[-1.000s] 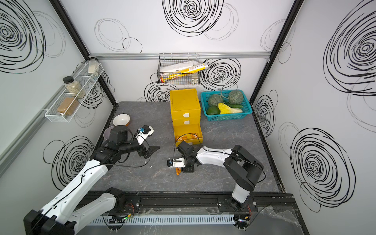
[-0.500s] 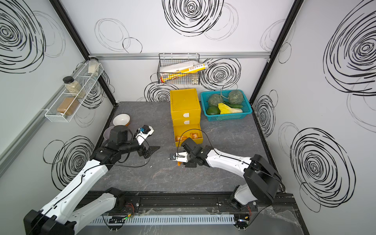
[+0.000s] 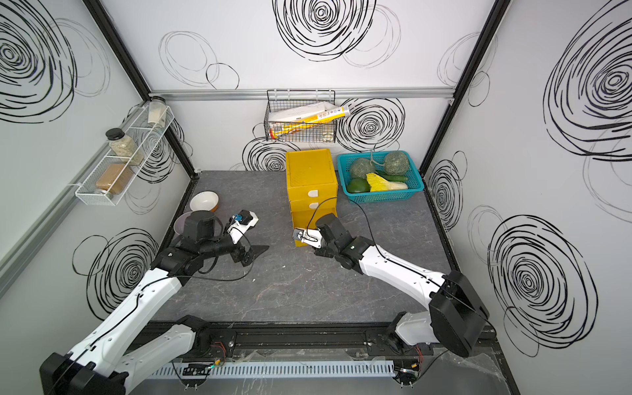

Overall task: Place the cookies into the drawer by color
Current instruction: Place the cookie in the drawer.

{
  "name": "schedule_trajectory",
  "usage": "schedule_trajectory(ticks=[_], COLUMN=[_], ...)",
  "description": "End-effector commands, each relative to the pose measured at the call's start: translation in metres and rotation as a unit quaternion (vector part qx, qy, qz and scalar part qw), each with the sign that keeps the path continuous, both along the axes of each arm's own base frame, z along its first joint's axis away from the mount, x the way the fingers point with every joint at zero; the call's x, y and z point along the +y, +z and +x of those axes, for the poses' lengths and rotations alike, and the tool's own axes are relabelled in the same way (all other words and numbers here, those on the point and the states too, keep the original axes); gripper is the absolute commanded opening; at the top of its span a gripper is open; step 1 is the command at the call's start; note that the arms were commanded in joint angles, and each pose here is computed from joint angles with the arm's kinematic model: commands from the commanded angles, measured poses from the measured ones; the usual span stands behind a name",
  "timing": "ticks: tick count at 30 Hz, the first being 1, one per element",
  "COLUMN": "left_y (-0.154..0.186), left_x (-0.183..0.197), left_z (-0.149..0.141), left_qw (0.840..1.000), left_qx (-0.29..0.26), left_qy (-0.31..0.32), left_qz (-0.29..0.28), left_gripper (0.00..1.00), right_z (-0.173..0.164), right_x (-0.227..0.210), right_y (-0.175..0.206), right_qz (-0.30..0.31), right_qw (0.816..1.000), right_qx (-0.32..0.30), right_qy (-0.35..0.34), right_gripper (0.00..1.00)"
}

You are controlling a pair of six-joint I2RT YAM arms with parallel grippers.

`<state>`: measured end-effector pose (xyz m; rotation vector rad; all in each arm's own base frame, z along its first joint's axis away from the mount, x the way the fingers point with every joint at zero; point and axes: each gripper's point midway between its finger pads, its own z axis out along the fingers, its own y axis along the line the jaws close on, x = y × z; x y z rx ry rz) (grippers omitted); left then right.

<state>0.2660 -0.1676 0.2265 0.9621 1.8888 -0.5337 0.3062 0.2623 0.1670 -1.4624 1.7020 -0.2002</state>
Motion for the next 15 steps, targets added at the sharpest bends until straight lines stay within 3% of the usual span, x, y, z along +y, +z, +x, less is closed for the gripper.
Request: schedule_trajectory(ticks=[1,10,15], left_y=[0.009,0.008,0.008], left_x=[0.001,0.000,0.000], left_z=[0.003,0.003,0.006], left_qw=[1.000,1.000,1.000], left_qx=[-0.018,-0.020,-0.014], left_qy=[0.004,0.002,0.005], left_qz=[-0.006,-0.003,-0.002], left_gripper=[0.99,0.99,0.99], right_z=[0.028,0.062,0.075], right_x=[0.000,0.005,0.007], right_y=[0.025,0.022,0.015], right_qz=[0.001,-0.012,-0.025], right_qw=[0.998,0.995,0.994], right_qx=[-0.057,-0.083,-0.085], right_qy=[-0.032,-0.048,-0.059], right_gripper=[0.12,0.17,0.37])
